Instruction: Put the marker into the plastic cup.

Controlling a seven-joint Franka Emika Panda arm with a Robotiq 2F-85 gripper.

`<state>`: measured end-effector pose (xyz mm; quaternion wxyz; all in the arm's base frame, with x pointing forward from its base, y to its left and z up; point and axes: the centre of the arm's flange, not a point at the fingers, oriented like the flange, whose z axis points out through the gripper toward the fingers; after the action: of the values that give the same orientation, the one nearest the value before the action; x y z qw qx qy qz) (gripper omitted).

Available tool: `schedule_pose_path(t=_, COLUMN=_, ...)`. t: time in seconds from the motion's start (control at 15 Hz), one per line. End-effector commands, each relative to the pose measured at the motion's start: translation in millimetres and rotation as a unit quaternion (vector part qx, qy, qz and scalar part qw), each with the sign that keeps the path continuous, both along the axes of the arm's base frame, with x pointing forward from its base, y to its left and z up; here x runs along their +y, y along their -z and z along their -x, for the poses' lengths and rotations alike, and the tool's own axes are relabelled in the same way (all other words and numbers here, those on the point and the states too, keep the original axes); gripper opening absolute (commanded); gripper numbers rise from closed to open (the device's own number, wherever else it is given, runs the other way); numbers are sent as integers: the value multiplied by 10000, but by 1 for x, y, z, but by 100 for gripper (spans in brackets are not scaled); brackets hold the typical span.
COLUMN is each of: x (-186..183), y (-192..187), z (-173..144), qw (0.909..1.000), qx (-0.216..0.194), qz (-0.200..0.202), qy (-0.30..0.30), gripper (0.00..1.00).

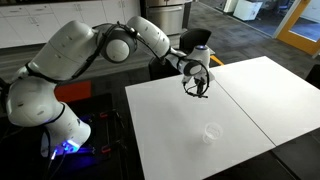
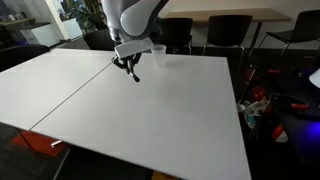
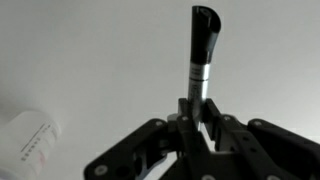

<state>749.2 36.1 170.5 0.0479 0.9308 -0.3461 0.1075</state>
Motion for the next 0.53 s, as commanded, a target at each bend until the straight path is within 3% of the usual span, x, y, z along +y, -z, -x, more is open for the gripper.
schedule_pose_path(t=0.0, x=-4, y=-50, z=43, qw=9980, qx=-270, qz=443, qy=360, gripper=5)
schedule_pose_path(t=0.2, x=-14, y=-75, z=57, qw=9914, qx=-606, qz=818, qy=821, gripper=5)
schedule_pose_path(t=0.47, x=-30, y=-97, z=80, qw=9734, qx=-1087, qz=1322, qy=1523, gripper=5)
